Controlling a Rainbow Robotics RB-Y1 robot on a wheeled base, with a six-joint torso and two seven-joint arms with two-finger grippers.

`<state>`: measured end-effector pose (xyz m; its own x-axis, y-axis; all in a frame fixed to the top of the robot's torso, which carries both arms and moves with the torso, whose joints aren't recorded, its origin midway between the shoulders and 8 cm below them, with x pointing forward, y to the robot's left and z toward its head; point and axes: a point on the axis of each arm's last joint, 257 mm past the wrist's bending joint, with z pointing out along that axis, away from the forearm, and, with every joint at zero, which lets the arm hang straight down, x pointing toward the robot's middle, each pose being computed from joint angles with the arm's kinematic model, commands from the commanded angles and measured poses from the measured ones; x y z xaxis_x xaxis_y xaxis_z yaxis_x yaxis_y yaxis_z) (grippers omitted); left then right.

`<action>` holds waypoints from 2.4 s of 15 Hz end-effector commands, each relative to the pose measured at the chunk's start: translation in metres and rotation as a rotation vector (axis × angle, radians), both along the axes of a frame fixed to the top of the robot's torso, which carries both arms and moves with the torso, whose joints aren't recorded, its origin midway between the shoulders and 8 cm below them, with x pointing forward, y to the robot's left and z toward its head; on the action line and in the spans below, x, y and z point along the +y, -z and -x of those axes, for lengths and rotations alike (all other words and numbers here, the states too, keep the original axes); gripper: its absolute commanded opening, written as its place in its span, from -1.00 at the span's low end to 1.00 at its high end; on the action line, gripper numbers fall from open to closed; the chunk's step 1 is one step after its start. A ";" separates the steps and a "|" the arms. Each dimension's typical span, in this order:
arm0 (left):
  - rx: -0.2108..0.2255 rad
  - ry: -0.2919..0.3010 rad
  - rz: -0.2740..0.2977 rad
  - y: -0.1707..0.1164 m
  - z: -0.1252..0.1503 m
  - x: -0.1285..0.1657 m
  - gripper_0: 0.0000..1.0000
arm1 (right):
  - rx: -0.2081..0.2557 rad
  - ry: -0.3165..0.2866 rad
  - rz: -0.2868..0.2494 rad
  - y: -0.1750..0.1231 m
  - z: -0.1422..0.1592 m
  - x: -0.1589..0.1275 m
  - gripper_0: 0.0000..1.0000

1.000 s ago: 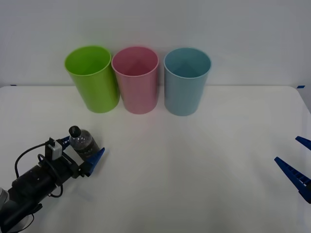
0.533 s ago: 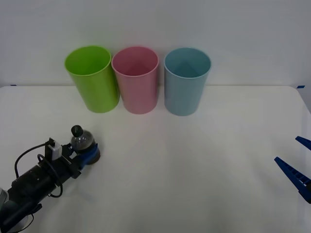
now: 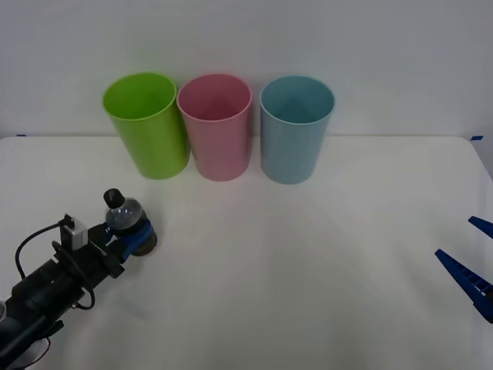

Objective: Grasp the object on the table and drop it into the matching bin: aluminum can to the light blue bin, PET bottle to the pink bin.

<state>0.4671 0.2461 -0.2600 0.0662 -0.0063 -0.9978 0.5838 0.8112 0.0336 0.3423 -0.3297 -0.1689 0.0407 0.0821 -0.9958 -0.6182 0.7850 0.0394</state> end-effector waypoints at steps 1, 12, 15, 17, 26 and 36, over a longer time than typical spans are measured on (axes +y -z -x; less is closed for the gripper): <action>-0.035 0.009 0.070 -0.032 0.003 -0.001 -1.00 | 0.000 0.000 0.000 0.000 0.000 0.000 1.00; -0.133 -0.028 0.294 -0.187 0.012 -0.004 -1.00 | 0.000 0.000 0.000 0.000 0.000 0.000 1.00; -0.173 -0.036 0.335 -0.222 -0.001 -0.009 -1.00 | 0.000 0.000 0.000 0.000 0.000 0.000 1.00; -0.199 -0.049 0.324 -0.239 -0.016 -0.017 -1.00 | 0.000 0.000 0.000 0.000 0.000 0.000 1.00; -0.196 -0.029 0.290 -0.280 -0.106 -0.077 -1.00 | 0.000 0.000 0.000 0.000 0.000 0.000 1.00; -0.182 -0.052 0.157 -0.297 -0.191 -0.117 -1.00 | 0.000 0.000 0.000 0.000 0.000 0.000 1.00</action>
